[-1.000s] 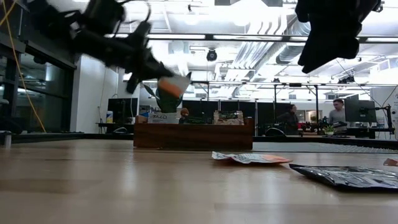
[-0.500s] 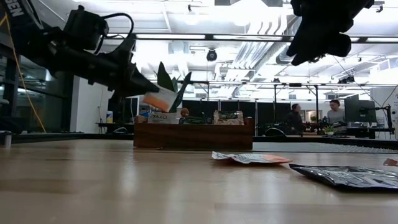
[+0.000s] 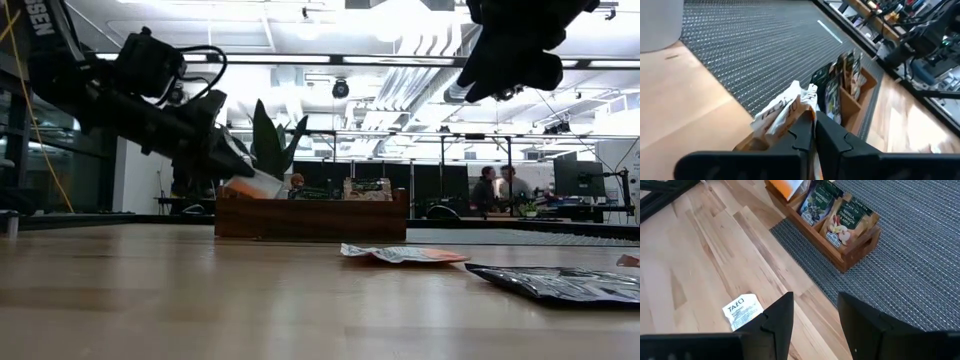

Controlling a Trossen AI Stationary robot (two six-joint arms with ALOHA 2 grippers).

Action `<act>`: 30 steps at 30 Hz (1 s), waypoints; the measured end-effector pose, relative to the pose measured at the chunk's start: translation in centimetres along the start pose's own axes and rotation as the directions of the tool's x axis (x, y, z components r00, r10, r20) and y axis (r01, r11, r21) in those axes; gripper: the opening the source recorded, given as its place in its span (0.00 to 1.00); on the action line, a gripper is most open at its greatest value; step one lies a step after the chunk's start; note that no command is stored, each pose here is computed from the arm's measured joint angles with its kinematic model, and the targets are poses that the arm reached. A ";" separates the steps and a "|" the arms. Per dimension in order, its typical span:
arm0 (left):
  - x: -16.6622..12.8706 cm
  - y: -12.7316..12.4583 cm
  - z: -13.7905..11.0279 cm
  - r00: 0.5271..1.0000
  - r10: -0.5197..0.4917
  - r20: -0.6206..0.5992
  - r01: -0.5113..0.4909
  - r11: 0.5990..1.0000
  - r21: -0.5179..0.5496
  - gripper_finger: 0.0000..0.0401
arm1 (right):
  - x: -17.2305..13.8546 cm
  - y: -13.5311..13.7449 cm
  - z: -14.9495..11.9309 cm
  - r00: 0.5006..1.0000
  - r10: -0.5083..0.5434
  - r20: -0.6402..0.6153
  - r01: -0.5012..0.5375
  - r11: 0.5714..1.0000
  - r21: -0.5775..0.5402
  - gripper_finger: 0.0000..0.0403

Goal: Pick & Place Tea
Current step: Put the orange tea bag into the left section of the wooden organizer

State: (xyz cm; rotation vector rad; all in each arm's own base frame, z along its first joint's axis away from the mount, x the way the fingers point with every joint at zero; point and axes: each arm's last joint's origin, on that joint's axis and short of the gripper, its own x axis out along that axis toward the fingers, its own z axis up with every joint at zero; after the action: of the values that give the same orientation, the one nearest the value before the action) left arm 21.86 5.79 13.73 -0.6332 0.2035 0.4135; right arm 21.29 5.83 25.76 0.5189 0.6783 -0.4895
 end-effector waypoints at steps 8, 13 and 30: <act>0.4 -0.3 0.3 1.000 -0.015 -0.008 0.015 0.999 0.038 0.18 | 0.0 0.0 0.1 1.000 0.003 0.007 -0.003 1.000 0.001 0.37; 0.8 -0.9 1.1 0.999 -0.039 0.015 0.038 0.998 0.048 0.29 | 0.0 0.0 0.1 1.000 0.000 0.008 0.000 1.000 0.000 0.37; 1.6 -1.3 1.5 0.998 0.022 -0.067 -0.016 0.996 0.088 0.34 | 0.0 -0.1 -0.2 0.999 0.003 -0.042 -0.004 1.000 -0.021 0.37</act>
State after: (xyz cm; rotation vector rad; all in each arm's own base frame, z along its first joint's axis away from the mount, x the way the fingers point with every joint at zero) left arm 23.96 6.27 15.15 -0.5605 0.2908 0.3992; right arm 21.11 5.87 25.58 0.5116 0.7224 -0.4690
